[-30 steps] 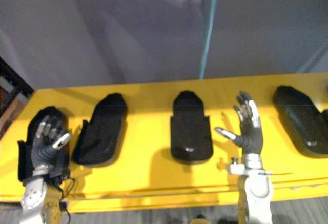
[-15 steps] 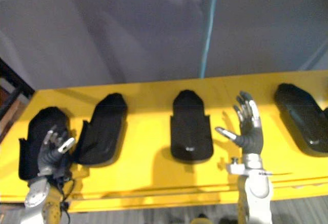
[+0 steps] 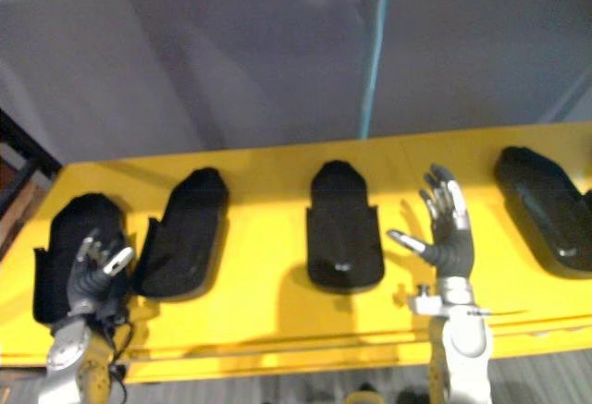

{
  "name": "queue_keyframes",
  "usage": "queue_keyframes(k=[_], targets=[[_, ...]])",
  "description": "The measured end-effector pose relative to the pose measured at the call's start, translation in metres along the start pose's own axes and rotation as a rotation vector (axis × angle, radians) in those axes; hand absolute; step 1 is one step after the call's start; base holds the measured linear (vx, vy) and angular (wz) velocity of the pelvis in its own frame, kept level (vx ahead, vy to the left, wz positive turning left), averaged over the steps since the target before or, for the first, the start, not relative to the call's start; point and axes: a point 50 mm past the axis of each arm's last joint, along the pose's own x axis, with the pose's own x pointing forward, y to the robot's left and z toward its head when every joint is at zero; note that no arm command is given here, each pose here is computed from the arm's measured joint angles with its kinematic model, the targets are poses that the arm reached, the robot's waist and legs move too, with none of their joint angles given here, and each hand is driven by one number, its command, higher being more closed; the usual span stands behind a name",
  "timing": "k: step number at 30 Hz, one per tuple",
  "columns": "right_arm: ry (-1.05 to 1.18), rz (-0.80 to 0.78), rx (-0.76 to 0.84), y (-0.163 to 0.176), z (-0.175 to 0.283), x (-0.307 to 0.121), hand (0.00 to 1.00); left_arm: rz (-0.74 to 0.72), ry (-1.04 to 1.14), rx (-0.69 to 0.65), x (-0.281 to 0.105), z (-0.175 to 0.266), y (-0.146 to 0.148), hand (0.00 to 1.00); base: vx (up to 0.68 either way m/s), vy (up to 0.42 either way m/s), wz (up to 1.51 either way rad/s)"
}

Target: Walk over and take plastic housings, then place them on the shelf

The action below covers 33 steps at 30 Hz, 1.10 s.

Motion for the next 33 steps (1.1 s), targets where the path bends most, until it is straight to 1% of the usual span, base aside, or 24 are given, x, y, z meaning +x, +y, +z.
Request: queue_keyframes(k=[5,9,12,21,33], targets=[[0.018,0.013,0.011,0.004,-0.003,-0.002,0.0,0.007,-0.082,-0.002,0.0,0.012,-0.003,0.0,0.0,0.0,0.0],[0.021,0.012,0.014,0.004,-0.003,-0.003,0.0,-0.06,-0.167,0.008,-0.002,0.031,-0.013,0.0,0.0,0.0,0.0],[0.027,0.012,0.013,0.004,-0.004,-0.004,0.0,-0.11,-0.188,0.01,-0.003,0.035,-0.017,0.0,0.0,0.0,0.0],[0.04,0.016,0.011,0.003,-0.005,-0.006,0.0,-0.221,-0.164,0.003,-0.004,0.031,-0.03,0.0,0.0,0.0,0.0],[0.042,0.034,-0.008,0.004,-0.005,-0.006,0.0,-0.187,-0.07,0.0,-0.002,0.015,-0.025,0.0,0.0,0.0,0.0]])
